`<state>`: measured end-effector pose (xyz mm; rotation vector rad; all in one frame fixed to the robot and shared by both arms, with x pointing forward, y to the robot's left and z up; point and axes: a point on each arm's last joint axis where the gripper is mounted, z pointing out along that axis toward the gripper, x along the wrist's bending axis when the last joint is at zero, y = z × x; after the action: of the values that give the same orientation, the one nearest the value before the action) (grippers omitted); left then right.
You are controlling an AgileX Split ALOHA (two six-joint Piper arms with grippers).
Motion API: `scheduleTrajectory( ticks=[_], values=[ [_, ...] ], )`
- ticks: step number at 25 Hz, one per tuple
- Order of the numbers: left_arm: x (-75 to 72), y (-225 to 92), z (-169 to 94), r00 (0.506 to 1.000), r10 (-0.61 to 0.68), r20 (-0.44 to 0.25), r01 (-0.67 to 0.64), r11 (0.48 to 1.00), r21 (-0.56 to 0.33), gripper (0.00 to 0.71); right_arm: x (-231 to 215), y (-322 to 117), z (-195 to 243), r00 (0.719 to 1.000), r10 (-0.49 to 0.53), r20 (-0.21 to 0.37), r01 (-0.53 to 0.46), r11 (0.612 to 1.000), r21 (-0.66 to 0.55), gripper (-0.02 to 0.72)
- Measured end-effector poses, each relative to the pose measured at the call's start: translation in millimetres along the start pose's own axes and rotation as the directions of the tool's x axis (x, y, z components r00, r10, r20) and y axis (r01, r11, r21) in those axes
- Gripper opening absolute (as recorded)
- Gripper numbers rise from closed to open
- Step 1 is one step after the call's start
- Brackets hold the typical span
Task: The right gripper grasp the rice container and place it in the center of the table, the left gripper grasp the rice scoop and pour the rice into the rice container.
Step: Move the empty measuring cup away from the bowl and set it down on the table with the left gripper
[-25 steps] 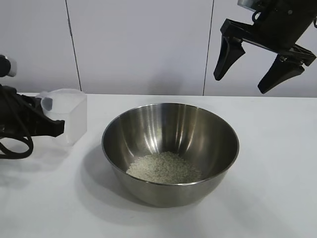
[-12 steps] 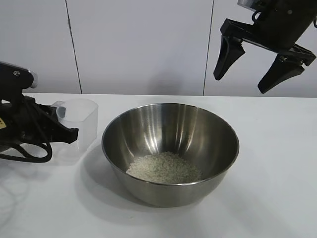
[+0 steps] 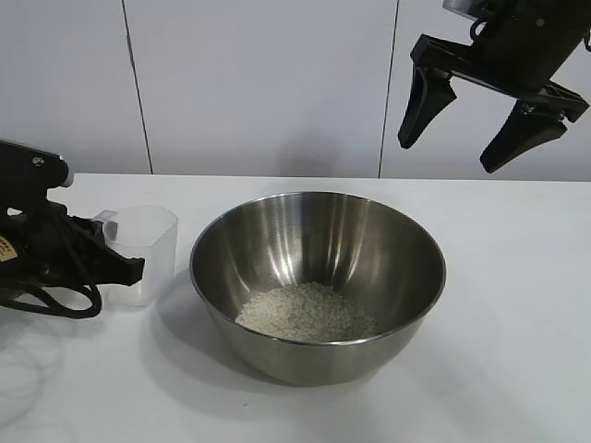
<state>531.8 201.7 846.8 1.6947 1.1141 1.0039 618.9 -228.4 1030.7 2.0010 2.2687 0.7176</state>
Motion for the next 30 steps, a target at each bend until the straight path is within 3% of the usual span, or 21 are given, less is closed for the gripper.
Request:
scheduleTrajectory(
  ticks=[8,11,21,30],
  values=[
    [0.5,-0.1,0.0,1.000,-0.004,-0.006,0.004,1.000,0.001,0.006,-0.1,0.6,0.0,1.000,0.000,0.001,0.000,1.000,-0.007,0.653],
    [0.5,-0.8,0.0,1.000,-0.004,-0.005,0.004,1.000,0.009,0.044,-0.1,0.6,0.0,1.000,0.000,0.001,0.000,1.000,-0.007,0.653],
    [0.4,-4.5,-2.7,1.000,-0.003,-0.003,0.003,0.999,0.033,0.374,0.0,0.3,0.0,1.000,0.000,0.001,0.000,1.000,-0.003,0.653],
    [0.8,-18.6,-19.5,1.000,0.006,0.004,-0.006,0.996,0.094,0.596,0.0,0.3,0.0,1.000,0.000,0.001,0.000,1.000,-0.003,0.653]
  ],
)
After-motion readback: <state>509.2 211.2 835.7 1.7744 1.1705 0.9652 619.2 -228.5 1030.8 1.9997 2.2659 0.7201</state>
